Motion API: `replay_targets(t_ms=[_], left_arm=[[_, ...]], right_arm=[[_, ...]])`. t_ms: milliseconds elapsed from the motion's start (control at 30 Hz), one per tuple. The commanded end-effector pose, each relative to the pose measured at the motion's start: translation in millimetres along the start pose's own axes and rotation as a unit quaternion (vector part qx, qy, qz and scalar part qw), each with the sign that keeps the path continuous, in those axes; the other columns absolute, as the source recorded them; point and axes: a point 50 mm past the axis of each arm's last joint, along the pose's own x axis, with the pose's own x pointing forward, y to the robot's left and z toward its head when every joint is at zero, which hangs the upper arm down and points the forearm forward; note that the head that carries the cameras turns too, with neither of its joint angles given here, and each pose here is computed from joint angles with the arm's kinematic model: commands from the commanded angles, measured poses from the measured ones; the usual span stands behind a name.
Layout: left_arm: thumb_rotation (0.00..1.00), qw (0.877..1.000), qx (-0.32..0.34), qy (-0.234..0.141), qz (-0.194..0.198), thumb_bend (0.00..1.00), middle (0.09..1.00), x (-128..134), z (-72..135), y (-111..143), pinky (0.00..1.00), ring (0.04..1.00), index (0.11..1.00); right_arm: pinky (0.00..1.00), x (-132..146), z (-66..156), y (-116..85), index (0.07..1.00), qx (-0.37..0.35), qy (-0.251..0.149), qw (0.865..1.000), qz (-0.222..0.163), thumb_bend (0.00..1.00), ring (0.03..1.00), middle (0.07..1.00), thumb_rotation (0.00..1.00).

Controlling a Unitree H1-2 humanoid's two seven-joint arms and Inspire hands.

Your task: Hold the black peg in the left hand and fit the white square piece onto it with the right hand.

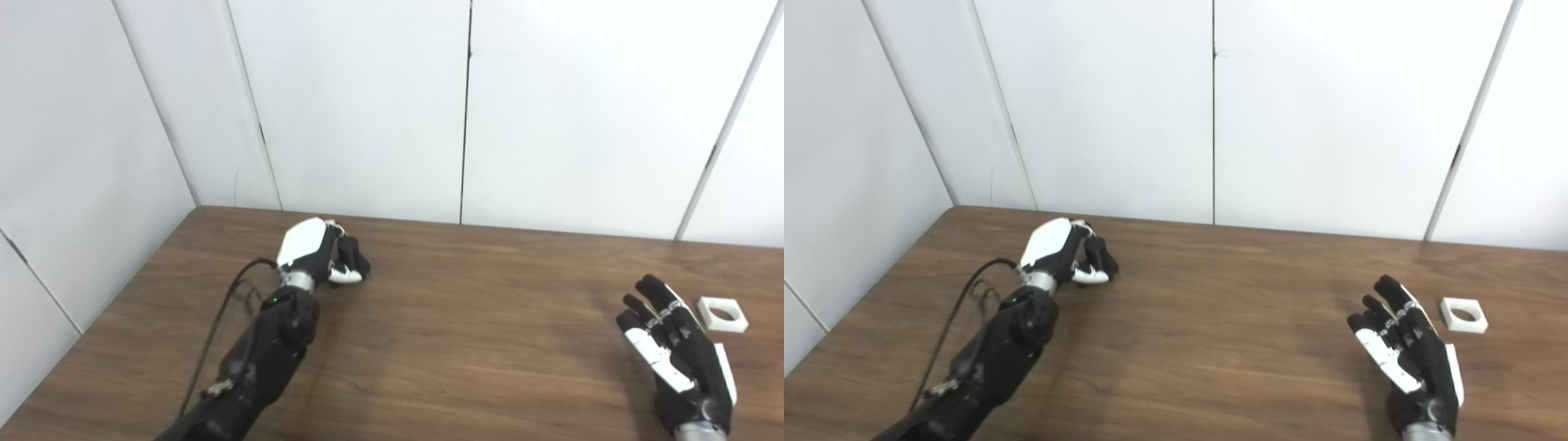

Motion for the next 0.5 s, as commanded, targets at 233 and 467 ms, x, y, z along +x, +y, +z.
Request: replay_targets(t_ms=[233,467], left_arm=[[0.08,0.990,-0.080,-0.102,-0.062,0.52,0.922,-11,16,7,0.93,0.983,0.492],[0.08,0.978,-0.099,-0.156,-0.098,0.52,0.957,-20,26,2,1.00,1.000,0.492]], right_arm=[[0.81,9,16,12,0.775,0.010,-0.037,0.999,0.012,0.67,0.801,0.828,0.18],[0.78,9,17,14,0.787,-0.005,-0.041,0.999,0.013,0.67,0.792,0.831,0.20]])
